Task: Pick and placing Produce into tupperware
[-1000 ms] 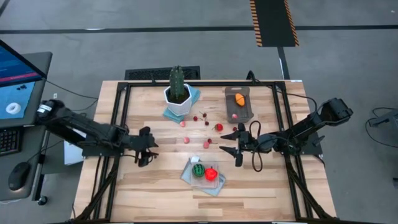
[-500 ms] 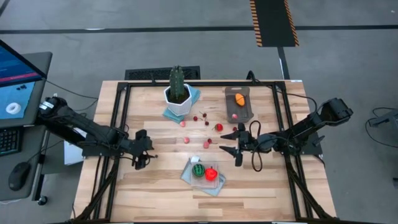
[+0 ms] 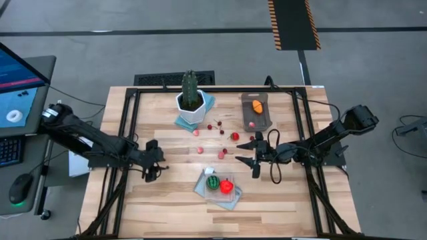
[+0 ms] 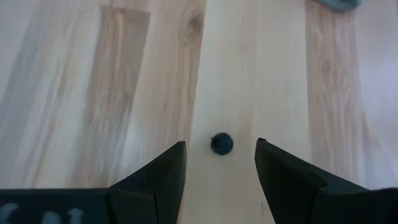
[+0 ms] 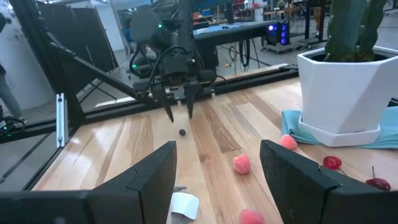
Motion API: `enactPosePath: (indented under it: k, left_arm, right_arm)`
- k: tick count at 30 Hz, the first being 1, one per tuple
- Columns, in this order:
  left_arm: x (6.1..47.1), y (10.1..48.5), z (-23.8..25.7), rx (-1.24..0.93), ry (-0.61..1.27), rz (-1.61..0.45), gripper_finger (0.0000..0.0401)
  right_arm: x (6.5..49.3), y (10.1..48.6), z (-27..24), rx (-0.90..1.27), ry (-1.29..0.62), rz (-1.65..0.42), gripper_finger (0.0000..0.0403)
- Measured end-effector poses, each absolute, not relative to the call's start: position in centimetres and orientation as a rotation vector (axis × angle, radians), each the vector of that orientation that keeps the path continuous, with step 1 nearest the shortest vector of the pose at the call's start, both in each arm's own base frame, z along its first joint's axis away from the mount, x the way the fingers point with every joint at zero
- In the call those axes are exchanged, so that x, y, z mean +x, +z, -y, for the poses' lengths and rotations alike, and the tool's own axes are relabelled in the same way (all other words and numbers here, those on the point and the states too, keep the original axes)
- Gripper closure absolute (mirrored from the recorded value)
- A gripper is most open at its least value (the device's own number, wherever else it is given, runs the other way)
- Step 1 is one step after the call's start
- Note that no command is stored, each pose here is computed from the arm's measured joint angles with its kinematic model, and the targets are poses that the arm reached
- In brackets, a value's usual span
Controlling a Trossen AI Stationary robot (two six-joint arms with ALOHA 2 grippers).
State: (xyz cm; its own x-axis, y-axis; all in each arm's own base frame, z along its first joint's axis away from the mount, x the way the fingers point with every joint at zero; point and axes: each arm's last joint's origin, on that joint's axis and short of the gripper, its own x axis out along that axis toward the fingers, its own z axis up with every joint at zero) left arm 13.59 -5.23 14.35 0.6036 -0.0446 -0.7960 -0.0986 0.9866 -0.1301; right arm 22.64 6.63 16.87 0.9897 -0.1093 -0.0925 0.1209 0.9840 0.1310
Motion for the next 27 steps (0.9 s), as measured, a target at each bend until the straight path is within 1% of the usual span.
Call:
enactPosePath:
  k: [3,10,14,21,27]
  left_arm:
    - [13.9,14.2,5.3,-0.158,0.035,-0.915,0.0221]
    - [14.3,13.2,5.5,-0.127,0.036,-0.984,0.0221]
    - [14.7,13.2,5.7,-0.137,0.03,-0.955,0.0221]
    - [14.8,12.4,5.8,-0.122,0.033,-1.013,0.0221]
    - [15.1,11.9,5.9,-0.114,0.041,-1.023,0.0221]
  right_arm:
    - [22.6,16.9,-6.6,0.137,-0.116,-0.085,0.0148]
    - [22.6,16.9,-6.6,0.143,-0.116,-0.085,0.0148]
    - [22.6,16.9,-6.6,0.144,-0.116,-0.084,0.0148]
    - [22.6,16.9,-6.6,0.144,-0.116,-0.084,0.0148]
    - [22.6,16.9,-6.6,0.145,-0.116,-0.084,0.0148]
